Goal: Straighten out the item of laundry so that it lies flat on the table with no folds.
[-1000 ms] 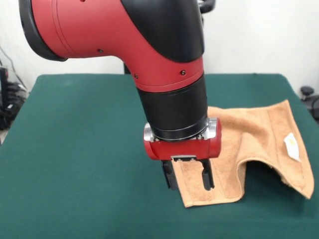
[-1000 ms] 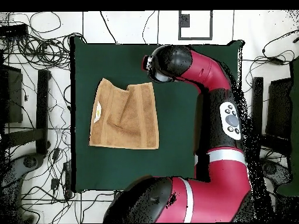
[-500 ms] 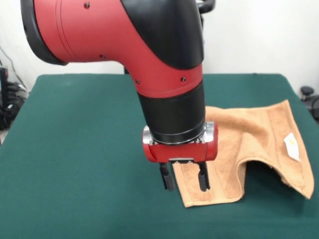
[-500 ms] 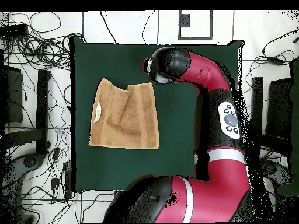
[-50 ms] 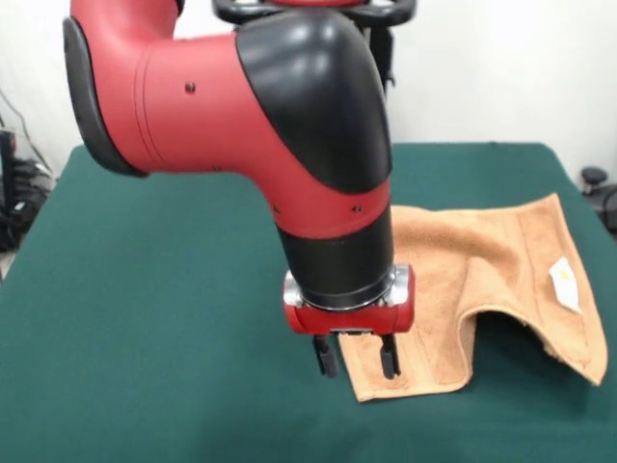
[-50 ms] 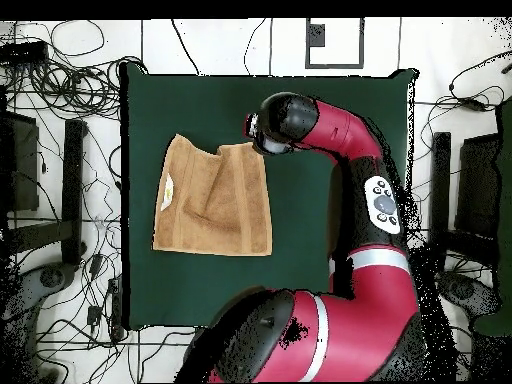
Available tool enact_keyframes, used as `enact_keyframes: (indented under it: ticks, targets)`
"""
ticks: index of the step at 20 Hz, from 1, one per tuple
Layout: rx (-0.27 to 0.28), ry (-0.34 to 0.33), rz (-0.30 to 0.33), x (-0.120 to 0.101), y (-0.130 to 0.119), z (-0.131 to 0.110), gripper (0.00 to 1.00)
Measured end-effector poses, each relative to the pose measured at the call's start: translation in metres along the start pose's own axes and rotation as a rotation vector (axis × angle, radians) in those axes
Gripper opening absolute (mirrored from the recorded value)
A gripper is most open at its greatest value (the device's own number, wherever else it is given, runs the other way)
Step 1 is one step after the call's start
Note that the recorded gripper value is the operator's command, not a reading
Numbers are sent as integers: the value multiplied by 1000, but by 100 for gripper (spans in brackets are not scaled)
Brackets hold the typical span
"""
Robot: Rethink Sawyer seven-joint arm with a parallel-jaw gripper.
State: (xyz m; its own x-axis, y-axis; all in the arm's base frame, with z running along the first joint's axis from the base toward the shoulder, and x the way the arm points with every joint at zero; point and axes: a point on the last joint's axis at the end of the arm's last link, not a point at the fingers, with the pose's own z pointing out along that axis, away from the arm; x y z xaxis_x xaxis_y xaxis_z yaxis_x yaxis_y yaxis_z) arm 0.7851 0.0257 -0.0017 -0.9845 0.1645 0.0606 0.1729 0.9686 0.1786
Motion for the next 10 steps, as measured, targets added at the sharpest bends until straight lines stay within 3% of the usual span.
enact_keyframes:
  ticks: [10]
  targets:
    - [1, 87, 0, 20, -4, 32, 100]
